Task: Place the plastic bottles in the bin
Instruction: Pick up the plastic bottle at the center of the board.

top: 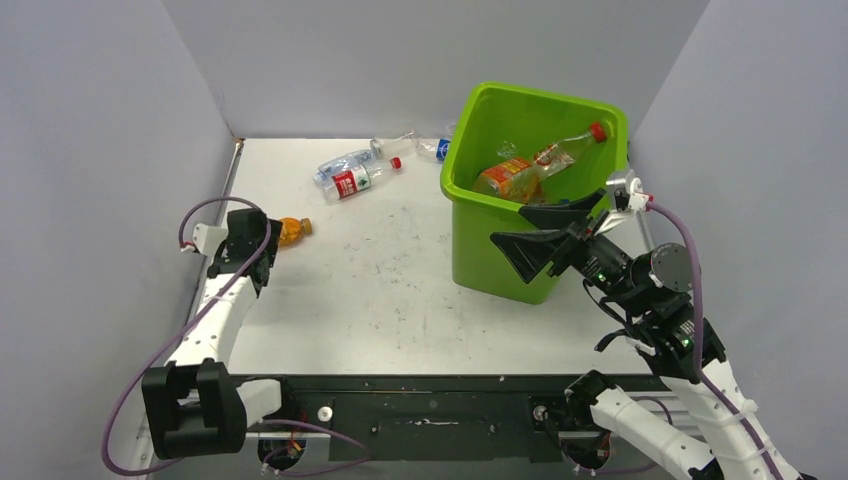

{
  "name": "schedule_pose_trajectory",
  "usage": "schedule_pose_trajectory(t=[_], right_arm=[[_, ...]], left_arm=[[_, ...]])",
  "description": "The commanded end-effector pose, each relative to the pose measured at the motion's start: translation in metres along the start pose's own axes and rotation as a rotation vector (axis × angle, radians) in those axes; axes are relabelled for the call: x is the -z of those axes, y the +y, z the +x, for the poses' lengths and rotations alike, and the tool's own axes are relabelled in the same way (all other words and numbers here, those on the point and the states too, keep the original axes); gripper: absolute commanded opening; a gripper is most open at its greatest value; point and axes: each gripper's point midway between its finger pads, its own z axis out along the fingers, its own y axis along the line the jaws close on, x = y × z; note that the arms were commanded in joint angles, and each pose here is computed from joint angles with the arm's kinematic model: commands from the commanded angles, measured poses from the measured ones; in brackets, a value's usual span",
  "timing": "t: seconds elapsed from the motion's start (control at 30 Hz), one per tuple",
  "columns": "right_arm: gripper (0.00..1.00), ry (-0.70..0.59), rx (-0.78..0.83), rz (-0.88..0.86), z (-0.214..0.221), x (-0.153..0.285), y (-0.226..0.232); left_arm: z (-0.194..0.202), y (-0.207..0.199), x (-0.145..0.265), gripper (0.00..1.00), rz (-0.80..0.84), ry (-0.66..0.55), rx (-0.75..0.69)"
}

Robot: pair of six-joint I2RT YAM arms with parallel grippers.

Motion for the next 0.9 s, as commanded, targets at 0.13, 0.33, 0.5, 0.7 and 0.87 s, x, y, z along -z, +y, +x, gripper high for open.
schedule_pose_trajectory(t=[0.13,0.33,0.5,0.7,0.87], right_arm=[[0.94,-0.065,-0.01,-0.091,-0.011,0.002,0.017],[0.94,-0.07,0.003,-0.115,-0.015,0.005,0.023],[0.94,-0.064,0.024,-0.107,-0.013,0.005,0.021],[0.94,-0.046,0.031,-0.092,-0.005,0.0,0.014],[0.94,-0.043,0.03,-0.09,-0.004,-0.001,0.013]], left_arm=[[-0.016,-0.019,-0.038,0.96,-0.151,-0.06,0.155],[0.005,-0.023,-0.067,0.96,-0.278,0.029,0.165],[0.013,-0.027,-0.085,0.96,-0.301,0.042,0.163],[0.018,-0.024,-0.104,0.96,-0.344,0.043,0.134],[0.023,-0.026,-0.118,0.98,-0.353,0.05,0.102]])
